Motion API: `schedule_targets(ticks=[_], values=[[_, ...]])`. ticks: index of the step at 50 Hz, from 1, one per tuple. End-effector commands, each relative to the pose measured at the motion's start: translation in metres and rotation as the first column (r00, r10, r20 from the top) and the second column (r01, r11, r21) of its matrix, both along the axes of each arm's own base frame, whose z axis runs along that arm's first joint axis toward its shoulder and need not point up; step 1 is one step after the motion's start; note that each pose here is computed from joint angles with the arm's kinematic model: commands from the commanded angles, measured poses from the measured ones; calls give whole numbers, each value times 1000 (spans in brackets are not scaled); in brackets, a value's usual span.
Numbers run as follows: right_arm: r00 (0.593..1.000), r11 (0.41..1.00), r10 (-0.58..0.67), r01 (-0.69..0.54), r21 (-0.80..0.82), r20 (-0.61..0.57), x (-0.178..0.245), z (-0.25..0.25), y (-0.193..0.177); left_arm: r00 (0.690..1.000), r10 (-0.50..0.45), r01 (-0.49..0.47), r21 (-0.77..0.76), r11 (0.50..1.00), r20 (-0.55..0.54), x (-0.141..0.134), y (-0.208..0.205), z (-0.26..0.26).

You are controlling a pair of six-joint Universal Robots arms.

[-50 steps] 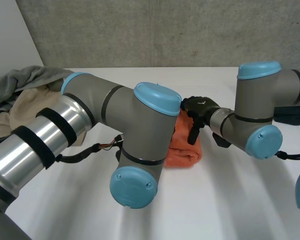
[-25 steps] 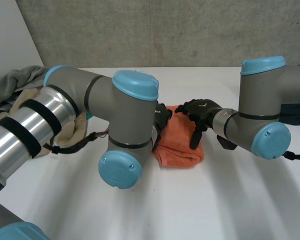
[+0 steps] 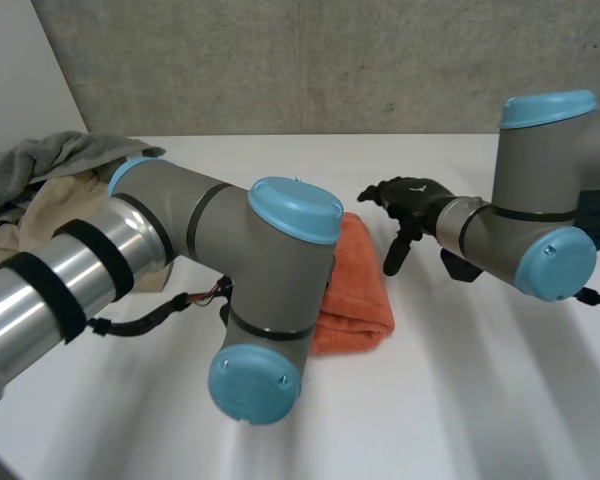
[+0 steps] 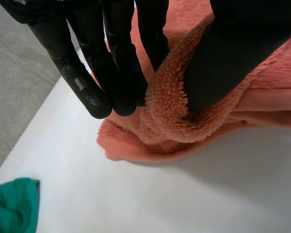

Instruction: Fold the laundry.

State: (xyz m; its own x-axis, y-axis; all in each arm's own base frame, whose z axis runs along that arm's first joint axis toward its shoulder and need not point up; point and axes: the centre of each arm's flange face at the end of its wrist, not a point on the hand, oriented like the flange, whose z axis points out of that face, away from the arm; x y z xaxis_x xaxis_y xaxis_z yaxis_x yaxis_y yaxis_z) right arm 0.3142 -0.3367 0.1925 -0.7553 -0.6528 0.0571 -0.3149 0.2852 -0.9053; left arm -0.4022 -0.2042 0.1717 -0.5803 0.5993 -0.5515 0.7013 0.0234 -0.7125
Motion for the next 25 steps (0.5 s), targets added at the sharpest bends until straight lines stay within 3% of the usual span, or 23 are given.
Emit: schedule_targets(ticks=[1,9,16,20,23,25], values=[[998,994,54,-53,95,-14,16,-25,5,1000,-2,3,53,999,-20,9,18,5],[997,986,63,-53,160,-55,18,-45,10,996,68,-65,49,997,-61,16,12,16],[995,992,75,-67,102,-73,10,-19,20,973,125,-135,-40,990,-193,26,-12,58],[996,997,67,-65,42,-56,7,-4,24,962,81,-99,-58,993,-262,20,-26,67],[998,999,42,-42,-2,-38,6,4,26,956,6,-6,-1,1000,-294,5,-27,55],[999,1000,25,-25,-6,-34,5,3,27,962,8,6,50,999,-272,3,-27,42]])
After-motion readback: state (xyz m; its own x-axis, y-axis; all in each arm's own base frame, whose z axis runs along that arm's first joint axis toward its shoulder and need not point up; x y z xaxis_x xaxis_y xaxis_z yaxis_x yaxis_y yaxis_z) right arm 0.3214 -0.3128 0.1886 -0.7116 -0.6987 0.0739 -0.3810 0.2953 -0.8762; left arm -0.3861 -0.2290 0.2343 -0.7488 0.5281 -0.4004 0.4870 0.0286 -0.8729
